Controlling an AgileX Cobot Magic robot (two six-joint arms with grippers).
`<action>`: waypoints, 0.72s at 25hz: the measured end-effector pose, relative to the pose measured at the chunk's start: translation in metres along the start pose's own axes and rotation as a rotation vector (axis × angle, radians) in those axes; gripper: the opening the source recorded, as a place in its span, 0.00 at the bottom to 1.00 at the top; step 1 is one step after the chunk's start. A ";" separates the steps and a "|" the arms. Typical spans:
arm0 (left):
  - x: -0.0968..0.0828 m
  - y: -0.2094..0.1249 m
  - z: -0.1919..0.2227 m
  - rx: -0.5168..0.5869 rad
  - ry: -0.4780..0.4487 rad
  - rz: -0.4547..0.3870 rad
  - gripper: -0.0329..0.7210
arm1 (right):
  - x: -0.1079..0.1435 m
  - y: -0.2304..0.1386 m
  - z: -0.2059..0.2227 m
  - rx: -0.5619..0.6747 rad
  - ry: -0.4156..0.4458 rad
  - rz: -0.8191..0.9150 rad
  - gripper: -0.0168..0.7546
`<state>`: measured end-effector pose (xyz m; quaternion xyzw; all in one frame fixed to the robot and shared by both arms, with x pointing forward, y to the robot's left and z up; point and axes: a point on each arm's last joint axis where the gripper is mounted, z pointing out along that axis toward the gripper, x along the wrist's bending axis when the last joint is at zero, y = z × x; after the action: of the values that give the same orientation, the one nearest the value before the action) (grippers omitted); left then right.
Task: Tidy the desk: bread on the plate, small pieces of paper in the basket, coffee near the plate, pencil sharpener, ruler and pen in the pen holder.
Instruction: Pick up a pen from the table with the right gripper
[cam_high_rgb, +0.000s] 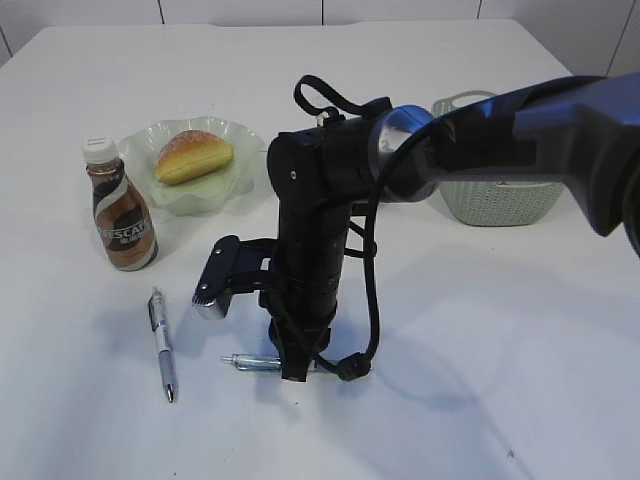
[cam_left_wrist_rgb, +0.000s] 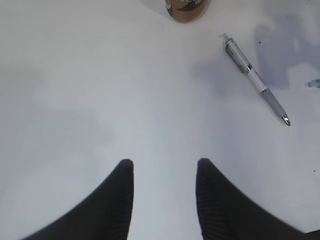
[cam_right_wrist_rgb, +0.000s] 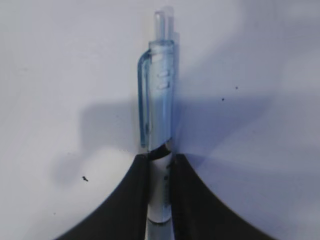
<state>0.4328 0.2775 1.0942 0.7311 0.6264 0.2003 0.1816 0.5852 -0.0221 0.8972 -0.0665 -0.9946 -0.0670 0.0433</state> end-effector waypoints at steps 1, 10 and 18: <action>0.000 0.000 0.000 0.000 0.000 0.000 0.42 | 0.001 -0.001 0.000 0.007 0.011 0.033 0.16; 0.000 0.001 0.000 -0.006 0.000 0.000 0.42 | 0.002 0.004 -0.012 0.044 0.071 0.243 0.16; 0.000 0.001 0.000 -0.008 0.000 0.000 0.42 | -0.013 0.017 -0.043 -0.001 -0.051 0.395 0.16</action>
<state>0.4334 0.2774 1.0945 0.7304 0.6256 0.2026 0.1844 0.6036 -0.0130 0.9401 -0.2621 -0.9629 -0.0561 0.0302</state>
